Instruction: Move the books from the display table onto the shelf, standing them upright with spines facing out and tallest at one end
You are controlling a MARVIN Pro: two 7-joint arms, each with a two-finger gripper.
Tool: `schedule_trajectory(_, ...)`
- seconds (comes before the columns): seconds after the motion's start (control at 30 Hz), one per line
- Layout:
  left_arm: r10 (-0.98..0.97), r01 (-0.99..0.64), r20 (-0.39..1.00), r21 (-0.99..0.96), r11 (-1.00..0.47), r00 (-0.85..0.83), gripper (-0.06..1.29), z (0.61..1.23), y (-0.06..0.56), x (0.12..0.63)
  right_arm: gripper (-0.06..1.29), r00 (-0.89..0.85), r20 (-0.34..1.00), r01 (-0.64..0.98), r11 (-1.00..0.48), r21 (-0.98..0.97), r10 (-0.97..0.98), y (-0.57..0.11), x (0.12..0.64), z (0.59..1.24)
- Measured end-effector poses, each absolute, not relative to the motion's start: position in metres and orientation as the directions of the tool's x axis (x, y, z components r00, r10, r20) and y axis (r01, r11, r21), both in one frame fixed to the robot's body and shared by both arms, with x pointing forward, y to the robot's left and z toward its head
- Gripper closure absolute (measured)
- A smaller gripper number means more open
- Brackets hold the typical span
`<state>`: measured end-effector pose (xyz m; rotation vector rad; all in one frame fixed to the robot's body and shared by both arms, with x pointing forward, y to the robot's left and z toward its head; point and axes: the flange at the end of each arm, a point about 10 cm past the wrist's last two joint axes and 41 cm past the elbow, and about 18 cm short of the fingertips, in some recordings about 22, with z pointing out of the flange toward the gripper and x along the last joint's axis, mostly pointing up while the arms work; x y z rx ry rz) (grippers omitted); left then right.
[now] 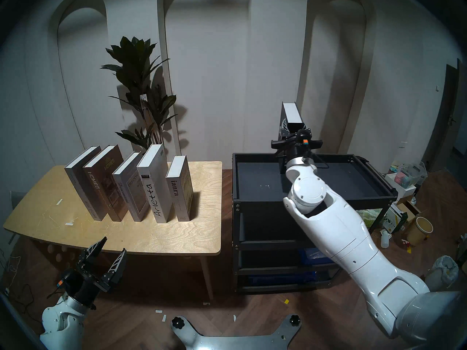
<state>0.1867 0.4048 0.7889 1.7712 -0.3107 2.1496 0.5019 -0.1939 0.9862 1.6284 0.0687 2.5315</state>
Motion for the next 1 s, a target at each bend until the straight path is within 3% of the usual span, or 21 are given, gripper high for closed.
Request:
schedule_trajectory(0.6,0.119,-0.391,0.979,0.045,-0.919,-0.167,-0.01,0.789,0.405,0.187,0.7,-0.296,0.938,-0.029,-0.983,0.182,0.182,-0.322,0.508,1.005)
schedule_trajectory(1.0,0.119,-0.392,0.979,0.044,-0.919,-0.167,-0.01,0.789,0.405,0.187,0.7,-0.204,0.968,0.07,-0.985,0.16,0.143,-0.394,0.495,0.983)
